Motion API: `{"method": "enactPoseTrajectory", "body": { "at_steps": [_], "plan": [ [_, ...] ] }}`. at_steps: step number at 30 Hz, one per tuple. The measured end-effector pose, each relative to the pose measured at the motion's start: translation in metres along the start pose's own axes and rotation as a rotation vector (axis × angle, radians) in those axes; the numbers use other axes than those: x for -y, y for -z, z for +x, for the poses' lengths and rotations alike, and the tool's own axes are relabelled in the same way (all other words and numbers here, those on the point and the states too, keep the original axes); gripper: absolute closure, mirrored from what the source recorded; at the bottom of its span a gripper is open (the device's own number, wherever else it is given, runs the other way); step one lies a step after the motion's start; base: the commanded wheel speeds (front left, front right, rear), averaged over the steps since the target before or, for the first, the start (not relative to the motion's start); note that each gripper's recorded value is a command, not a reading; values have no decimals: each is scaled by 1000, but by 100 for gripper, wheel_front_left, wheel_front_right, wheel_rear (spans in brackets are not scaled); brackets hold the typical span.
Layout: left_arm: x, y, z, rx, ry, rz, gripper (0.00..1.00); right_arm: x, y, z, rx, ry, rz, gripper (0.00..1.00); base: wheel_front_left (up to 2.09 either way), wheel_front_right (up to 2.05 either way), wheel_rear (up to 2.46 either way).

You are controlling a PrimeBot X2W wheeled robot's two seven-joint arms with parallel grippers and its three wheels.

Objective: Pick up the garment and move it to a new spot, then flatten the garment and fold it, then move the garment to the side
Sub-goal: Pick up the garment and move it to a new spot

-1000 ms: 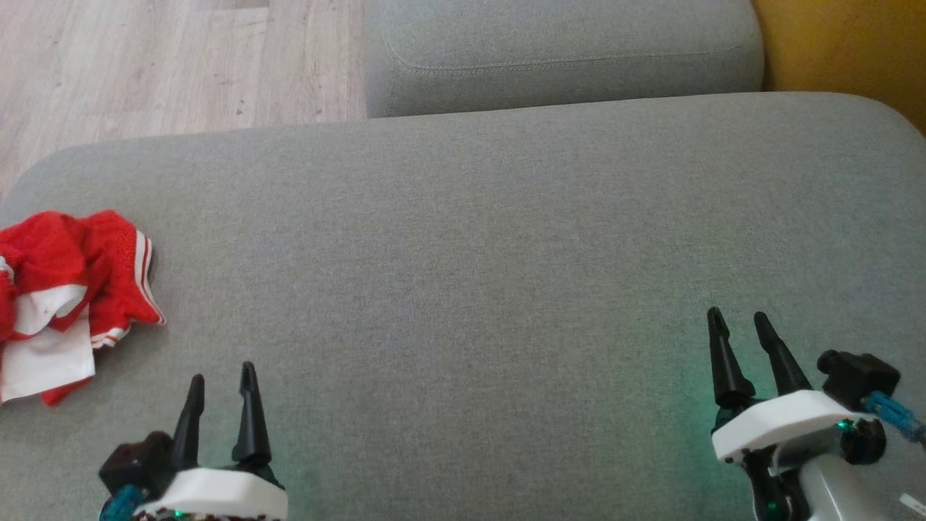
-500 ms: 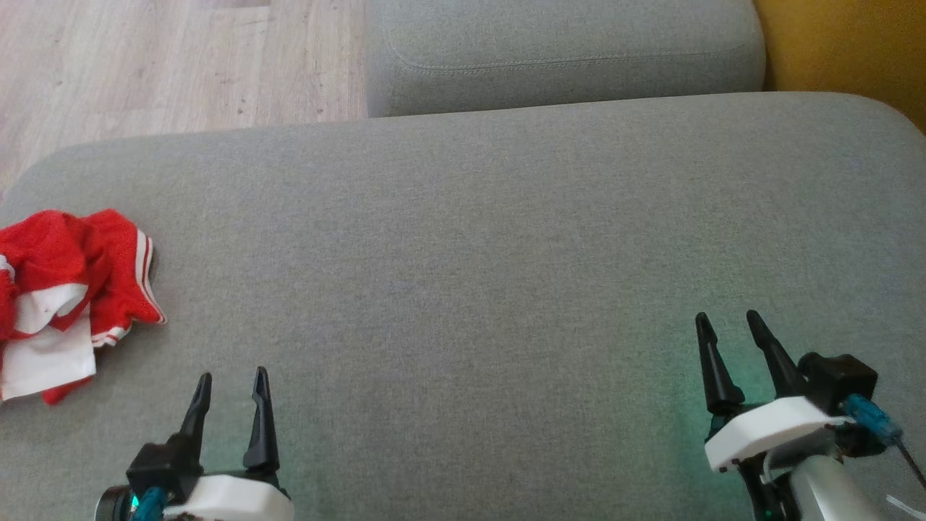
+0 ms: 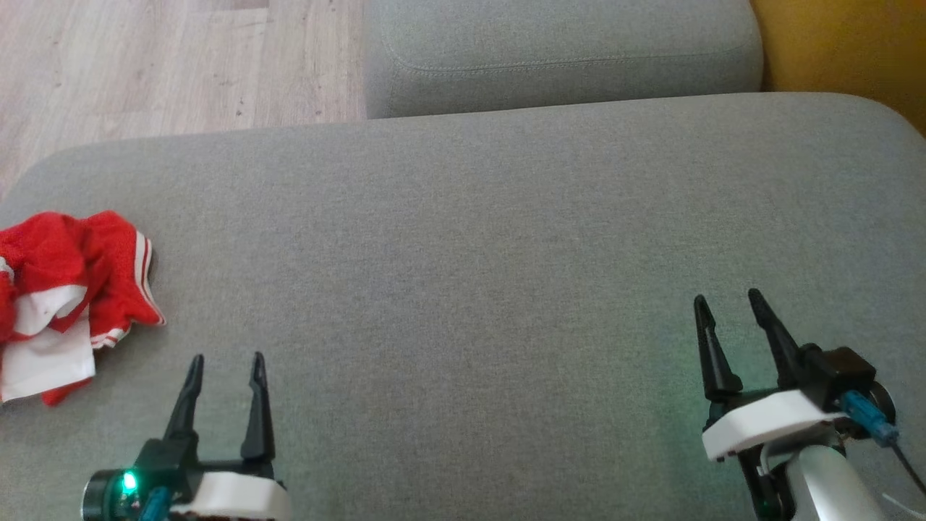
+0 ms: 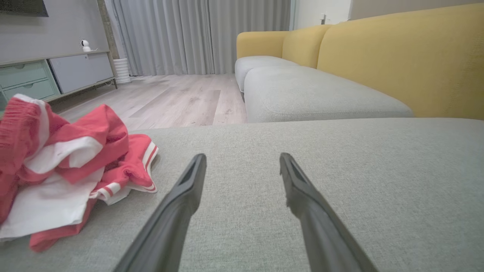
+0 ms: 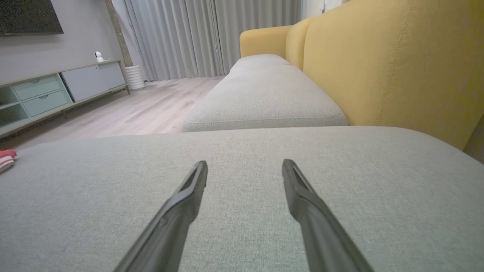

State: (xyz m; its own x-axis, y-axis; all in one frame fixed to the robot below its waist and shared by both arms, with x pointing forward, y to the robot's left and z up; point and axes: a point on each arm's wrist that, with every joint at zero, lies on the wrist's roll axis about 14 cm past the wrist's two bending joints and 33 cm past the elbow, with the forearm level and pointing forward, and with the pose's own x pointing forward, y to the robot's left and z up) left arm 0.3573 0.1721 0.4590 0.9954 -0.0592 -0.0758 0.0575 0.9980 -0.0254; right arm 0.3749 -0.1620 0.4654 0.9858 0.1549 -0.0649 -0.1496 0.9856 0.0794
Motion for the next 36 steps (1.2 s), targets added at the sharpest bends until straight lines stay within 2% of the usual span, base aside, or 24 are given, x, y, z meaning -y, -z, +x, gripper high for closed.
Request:
{"method": "enactPoseTrajectory", "body": {
  "at_steps": [14, 20, 28, 36],
  "plan": [
    [-6, -1, -7, 5, -29, -10, 0, -3, -2, 1, 11, -2, 9, 0, 0, 0, 0],
    [-18, 1, -15, 2, -70, -15, 0, -24, 3, 8, -7, -68, 4, 0, 0, 0, 0],
    [-57, 9, -48, -15, -214, -31, 0, -83, 19, 24, -59, -248, 11, 0, 0, 0, 0],
    [-115, 26, -114, -55, -469, -58, 0, -172, 40, 29, -129, -511, 15, 0, 0, 0, 0]
  ]
}}
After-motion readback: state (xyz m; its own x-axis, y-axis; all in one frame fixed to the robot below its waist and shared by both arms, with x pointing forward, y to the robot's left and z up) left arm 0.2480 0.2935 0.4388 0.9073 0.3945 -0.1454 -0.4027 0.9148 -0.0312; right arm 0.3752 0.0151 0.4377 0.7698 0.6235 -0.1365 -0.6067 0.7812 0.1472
